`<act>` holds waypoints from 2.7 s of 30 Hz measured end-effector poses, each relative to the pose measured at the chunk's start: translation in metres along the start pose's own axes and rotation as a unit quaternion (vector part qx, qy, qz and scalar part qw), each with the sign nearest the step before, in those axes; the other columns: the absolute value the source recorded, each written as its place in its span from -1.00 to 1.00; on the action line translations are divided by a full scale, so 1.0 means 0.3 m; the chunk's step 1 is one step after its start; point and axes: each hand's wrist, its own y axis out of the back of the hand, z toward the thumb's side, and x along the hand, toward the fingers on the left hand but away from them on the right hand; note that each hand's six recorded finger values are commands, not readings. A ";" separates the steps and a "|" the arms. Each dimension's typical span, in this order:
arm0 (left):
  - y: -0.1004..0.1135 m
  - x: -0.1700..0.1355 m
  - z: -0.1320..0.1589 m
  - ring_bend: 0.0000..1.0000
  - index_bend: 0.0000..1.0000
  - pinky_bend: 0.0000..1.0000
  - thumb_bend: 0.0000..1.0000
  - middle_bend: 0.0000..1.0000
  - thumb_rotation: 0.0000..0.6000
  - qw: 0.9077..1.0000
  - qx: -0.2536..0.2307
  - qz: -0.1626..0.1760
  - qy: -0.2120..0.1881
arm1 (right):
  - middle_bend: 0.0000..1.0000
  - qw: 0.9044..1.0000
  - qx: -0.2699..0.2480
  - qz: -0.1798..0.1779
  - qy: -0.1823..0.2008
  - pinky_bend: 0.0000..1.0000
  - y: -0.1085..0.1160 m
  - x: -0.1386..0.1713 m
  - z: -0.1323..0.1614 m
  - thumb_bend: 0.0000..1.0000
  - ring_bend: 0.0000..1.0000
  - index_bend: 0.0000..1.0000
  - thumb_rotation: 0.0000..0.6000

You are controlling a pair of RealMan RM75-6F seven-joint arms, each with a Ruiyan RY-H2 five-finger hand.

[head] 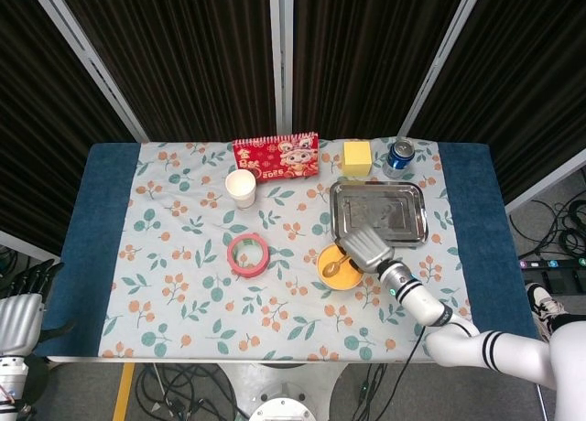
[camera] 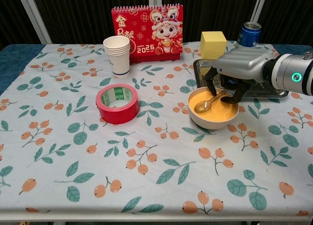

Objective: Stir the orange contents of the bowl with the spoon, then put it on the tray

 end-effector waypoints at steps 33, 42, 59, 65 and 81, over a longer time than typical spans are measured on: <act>0.007 -0.002 0.000 -0.76 -0.63 -0.75 -0.72 -0.64 1.00 1.000 -0.008 0.005 -0.005 | 0.87 0.978 0.205 -0.037 0.030 1.00 0.122 0.014 0.024 0.26 0.85 0.40 1.00; 0.003 -0.007 -0.002 -0.76 -0.63 -0.75 -0.72 -0.64 1.00 1.000 -0.011 0.003 -0.003 | 0.89 0.938 0.339 -0.051 0.047 1.00 0.146 0.006 0.061 0.35 0.87 0.53 1.00; -0.015 -0.006 -0.008 -0.76 -0.63 -0.75 -0.72 -0.64 1.00 1.000 -0.020 -0.003 -0.003 | 0.91 0.902 0.422 -0.064 0.059 1.00 0.086 -0.040 0.138 0.38 0.88 0.58 1.00; -0.021 -0.008 -0.011 -0.76 -0.63 -0.75 -0.72 -0.64 1.00 1.000 -0.022 -0.004 -0.003 | 0.91 0.911 0.402 -0.065 0.065 1.00 0.074 -0.024 0.168 0.38 0.88 0.59 1.00; -0.020 -0.010 -0.007 -0.76 -0.63 -0.75 -0.72 -0.64 1.00 1.000 -0.022 -0.001 -0.007 | 0.91 0.915 0.396 -0.067 0.039 1.00 0.112 0.017 0.109 0.39 0.88 0.62 1.00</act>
